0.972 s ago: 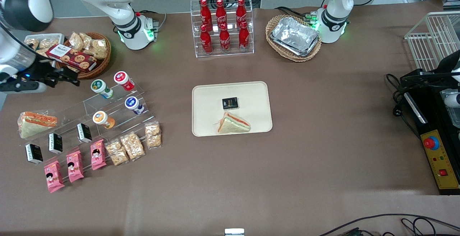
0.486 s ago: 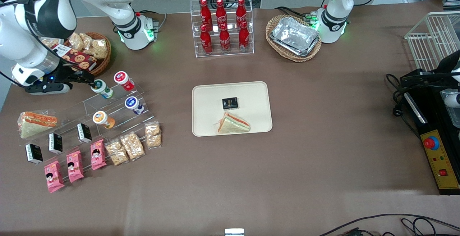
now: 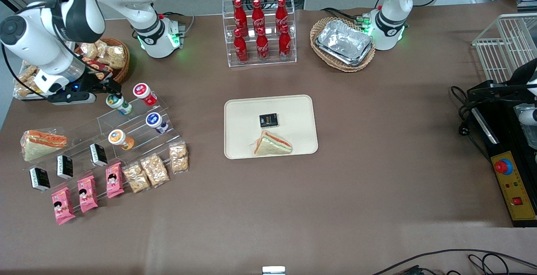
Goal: Place green gum on tray
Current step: 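Lower the right gripper over the green-labelled bottle on the rack, then close the right gripper on the green-labelled bottle and lift it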
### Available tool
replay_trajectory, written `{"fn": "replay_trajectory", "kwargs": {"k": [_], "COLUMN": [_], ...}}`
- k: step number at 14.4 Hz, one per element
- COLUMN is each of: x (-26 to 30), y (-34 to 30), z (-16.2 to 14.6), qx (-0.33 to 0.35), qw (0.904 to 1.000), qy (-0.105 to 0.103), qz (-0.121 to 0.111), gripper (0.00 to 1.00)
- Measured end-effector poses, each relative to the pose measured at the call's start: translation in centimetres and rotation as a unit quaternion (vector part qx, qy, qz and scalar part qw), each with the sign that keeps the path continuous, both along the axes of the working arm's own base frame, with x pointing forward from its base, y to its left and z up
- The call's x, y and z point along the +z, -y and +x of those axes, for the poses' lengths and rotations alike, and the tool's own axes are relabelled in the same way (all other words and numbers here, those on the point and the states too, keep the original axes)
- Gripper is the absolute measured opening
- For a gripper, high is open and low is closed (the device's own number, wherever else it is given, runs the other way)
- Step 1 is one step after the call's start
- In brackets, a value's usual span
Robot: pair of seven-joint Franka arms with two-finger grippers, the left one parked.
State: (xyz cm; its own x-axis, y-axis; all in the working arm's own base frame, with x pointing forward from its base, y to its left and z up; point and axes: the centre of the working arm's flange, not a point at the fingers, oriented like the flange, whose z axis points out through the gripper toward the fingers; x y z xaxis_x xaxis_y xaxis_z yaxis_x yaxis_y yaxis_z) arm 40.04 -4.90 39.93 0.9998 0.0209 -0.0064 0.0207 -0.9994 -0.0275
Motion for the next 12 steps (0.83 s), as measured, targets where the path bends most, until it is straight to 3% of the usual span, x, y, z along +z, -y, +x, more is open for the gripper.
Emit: {"fn": "replay_trajectory", "kwargs": {"k": [8,9,10,12], "x": [-2.0,-2.0,-2.0,-2.0], "y": [-0.2,-0.3,-0.5,-1.5], "z": [-0.6,-0.6,-0.6,-0.5], "qx": [0.000,0.001,0.002,-0.003], "qw": [0.9998,0.9998,0.9998,0.9998], "qy": [0.020,0.021,0.021,0.021], "qz": [-0.002,-0.003,-0.003,-0.007], "gripper": [0.99,0.97,0.87,0.83]}}
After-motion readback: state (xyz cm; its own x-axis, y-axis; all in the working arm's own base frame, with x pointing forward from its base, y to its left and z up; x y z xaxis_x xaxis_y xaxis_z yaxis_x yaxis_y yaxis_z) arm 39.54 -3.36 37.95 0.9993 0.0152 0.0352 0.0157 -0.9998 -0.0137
